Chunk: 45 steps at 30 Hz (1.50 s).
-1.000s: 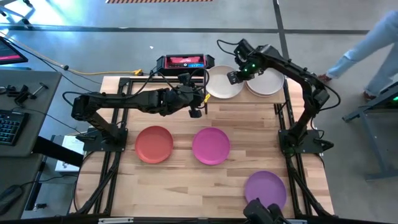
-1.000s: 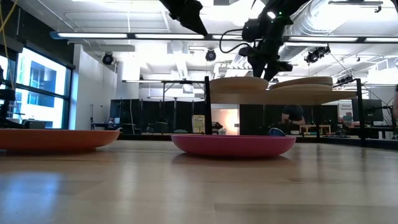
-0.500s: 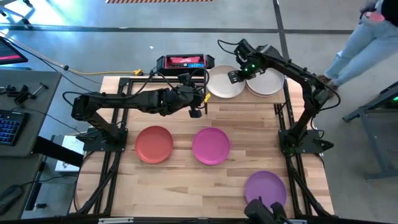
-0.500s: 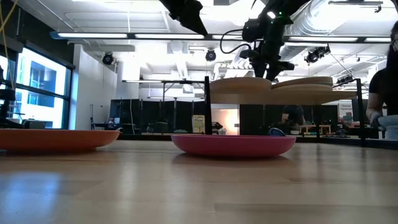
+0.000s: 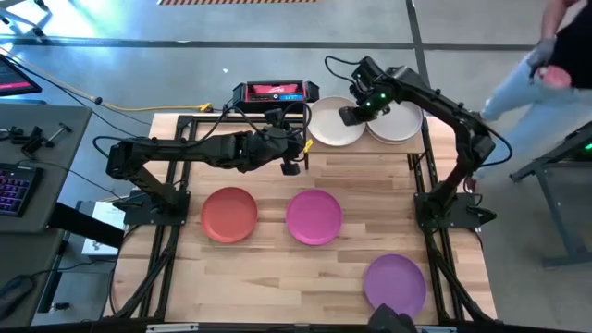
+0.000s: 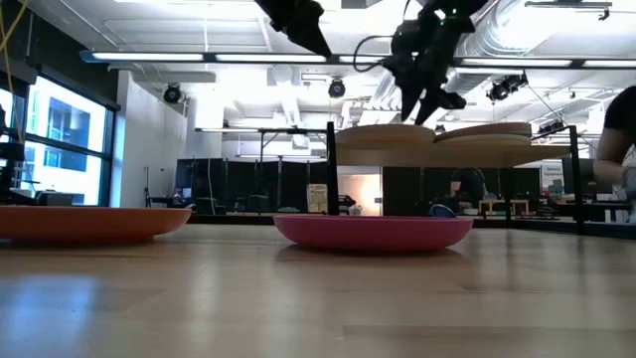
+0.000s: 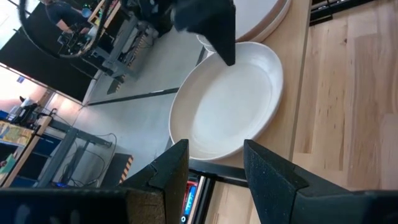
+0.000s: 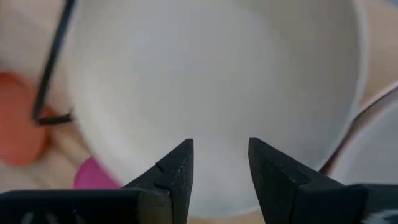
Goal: Place and stack plates onto a shelf
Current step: Stack the pink plate on top of the cream plate on the shelf
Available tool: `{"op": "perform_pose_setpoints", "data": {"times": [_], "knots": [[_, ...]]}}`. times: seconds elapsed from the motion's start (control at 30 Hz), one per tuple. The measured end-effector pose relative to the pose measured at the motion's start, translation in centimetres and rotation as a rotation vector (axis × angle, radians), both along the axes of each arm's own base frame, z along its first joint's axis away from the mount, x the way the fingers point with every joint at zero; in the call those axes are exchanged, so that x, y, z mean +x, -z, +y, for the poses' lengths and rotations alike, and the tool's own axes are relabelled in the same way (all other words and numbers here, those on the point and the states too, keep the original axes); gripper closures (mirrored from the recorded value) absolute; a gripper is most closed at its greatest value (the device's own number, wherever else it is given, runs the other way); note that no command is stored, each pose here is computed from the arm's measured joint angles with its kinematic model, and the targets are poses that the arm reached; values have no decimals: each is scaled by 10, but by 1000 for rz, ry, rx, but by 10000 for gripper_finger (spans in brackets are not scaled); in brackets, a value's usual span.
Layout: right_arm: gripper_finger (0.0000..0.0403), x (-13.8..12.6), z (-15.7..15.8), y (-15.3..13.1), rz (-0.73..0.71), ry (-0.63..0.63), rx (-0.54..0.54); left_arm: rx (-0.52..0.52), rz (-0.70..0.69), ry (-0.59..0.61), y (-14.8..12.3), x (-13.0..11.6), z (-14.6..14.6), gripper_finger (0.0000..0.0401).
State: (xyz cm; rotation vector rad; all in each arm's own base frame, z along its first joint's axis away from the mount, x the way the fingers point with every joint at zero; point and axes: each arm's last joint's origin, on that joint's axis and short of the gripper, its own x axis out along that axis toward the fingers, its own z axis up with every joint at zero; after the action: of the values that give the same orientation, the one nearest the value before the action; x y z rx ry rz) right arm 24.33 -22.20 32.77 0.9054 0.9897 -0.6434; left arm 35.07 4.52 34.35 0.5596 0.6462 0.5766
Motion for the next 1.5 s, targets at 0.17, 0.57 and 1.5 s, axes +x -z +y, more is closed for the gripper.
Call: {"op": "perform_pose_setpoints", "data": {"times": [0.17,0.57,1.5], "knots": [[269,1,27,-11,5,-76,45,-7,31,-7,3,-2,0,258],[269,24,87,-12,78,-293,89,-224,284,-163,33,-30,-3,258],[269,53,160,-12,124,-259,71,-585,499,-444,57,-73,-52,258]]}}
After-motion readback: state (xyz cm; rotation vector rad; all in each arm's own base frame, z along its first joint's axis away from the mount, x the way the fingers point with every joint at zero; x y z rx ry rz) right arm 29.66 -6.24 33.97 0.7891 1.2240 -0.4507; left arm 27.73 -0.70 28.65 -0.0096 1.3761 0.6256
